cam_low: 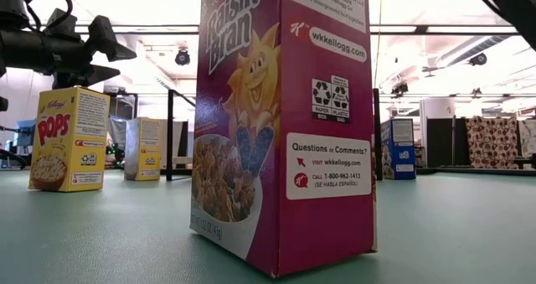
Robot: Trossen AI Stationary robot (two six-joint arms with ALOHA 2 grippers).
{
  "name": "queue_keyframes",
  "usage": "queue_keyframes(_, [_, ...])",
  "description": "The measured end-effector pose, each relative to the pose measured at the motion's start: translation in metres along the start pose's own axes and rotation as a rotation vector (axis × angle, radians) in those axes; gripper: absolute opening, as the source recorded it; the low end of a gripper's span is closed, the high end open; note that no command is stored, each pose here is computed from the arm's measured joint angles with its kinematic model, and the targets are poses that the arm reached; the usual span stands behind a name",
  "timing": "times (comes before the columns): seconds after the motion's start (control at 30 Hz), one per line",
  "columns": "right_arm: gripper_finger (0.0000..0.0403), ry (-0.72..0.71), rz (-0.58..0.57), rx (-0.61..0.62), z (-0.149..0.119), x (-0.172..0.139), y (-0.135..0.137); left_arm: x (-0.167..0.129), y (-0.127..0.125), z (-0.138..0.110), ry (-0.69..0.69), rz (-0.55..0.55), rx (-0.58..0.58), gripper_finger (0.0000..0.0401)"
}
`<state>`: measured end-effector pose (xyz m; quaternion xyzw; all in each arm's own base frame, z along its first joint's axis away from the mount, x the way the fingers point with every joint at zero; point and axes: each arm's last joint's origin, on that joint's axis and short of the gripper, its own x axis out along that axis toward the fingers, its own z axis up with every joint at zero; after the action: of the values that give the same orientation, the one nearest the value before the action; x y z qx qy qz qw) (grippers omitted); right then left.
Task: Stack cereal on shelf
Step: Put the bottom blue cereal box on the shelf and align with the other blue cereal box
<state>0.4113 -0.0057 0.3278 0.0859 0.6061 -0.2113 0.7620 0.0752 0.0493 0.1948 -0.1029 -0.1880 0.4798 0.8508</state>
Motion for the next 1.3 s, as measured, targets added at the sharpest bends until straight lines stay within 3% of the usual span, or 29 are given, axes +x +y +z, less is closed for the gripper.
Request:
queue_keyframes(0.23, [0.0232,-0.028,-0.043,0.142,-0.036,-0.014,0.059,0.000,0.000,0.000,0.000,0.000,0.000,0.0299])
queue_keyframes(0.53, [0.0233,-0.031,-0.044,0.120,-0.091,-0.021,0.124,0.000,0.000,0.000,0.000,0.000,0.000,0.0299])
queue_keyframes(0.87, [0.0233,0.002,-0.062,0.175,-0.145,-0.022,0.156,0.000,0.000,0.000,0.000,0.000,0.000,0.0299])
queue_keyframes(0.97, [0.0233,0.081,-0.057,0.188,-0.165,-0.019,0.161,0.000,0.000,0.000,0.000,0.000,0.000,0.0299])
queue_keyframes(1.07, [0.0233,0.172,-0.044,0.144,-0.184,-0.020,0.158,0.000,0.000,0.000,0.000,0.000,0.000,0.0299])
queue_keyframes(1.2, [0.0233,0.237,0.001,-0.083,-0.212,-0.026,0.153,0.000,0.000,0.000,0.000,0.000,0.000,0.0299])
queue_keyframes(1.3, [0.0233,0.231,0.047,-0.170,-0.234,-0.031,0.155,0.000,0.000,0.000,0.000,0.000,0.000,0.0299])
